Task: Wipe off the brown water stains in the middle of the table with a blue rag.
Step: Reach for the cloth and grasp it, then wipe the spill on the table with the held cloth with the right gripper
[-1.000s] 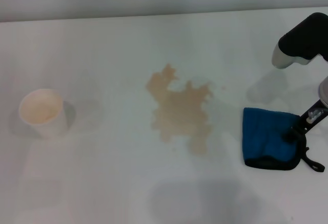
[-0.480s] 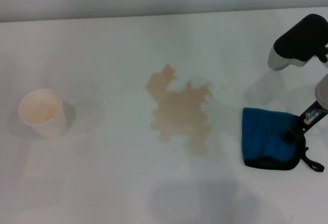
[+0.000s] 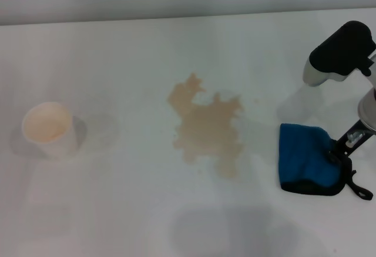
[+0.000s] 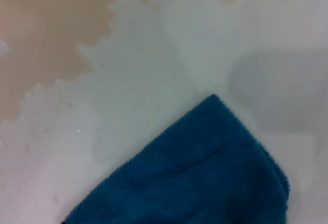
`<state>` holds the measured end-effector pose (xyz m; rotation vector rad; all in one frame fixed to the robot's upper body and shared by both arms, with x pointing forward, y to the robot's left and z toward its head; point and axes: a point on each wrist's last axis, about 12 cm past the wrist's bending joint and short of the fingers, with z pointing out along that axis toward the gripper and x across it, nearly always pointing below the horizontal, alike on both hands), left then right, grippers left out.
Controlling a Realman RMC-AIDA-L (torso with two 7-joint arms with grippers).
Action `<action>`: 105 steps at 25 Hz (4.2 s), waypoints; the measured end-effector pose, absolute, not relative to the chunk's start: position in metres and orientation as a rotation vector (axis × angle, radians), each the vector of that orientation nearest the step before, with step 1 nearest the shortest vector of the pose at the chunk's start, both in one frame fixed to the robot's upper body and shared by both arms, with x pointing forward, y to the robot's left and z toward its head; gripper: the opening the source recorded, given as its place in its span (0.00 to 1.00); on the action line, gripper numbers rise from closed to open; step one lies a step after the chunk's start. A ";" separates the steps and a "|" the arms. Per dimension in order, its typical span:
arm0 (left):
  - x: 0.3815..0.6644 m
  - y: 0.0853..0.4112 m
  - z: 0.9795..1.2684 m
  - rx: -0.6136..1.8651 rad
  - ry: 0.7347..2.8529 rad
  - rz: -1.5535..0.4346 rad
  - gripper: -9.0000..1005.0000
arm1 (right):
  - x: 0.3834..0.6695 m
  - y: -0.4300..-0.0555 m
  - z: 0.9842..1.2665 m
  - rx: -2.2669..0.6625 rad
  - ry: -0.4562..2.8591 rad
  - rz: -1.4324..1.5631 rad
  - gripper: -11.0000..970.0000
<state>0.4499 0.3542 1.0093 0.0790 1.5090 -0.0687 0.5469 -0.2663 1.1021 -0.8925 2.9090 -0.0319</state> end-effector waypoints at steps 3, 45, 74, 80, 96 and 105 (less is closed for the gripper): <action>0.450 0.354 1.009 0.078 1.510 -0.068 0.89 | 0.545 -0.265 1.105 -0.892 2.904 -0.017 0.18; 0.447 0.353 1.009 0.087 1.501 -0.076 0.89 | 0.551 -0.131 1.116 -1.444 2.502 0.441 0.14; 0.442 0.350 1.012 0.091 1.465 -0.092 0.89 | 0.644 -0.128 1.122 -1.051 2.362 0.267 0.14; 0.440 0.351 1.014 0.097 1.450 -0.091 0.89 | 0.657 -0.157 1.122 -0.876 2.395 0.261 0.14; 0.443 0.351 1.018 0.111 1.424 -0.098 0.89 | 0.618 -0.190 1.090 -0.893 2.597 0.395 0.14; 0.443 0.351 1.018 0.111 1.426 -0.098 0.89 | 0.589 -0.176 1.097 -1.038 2.579 0.565 0.14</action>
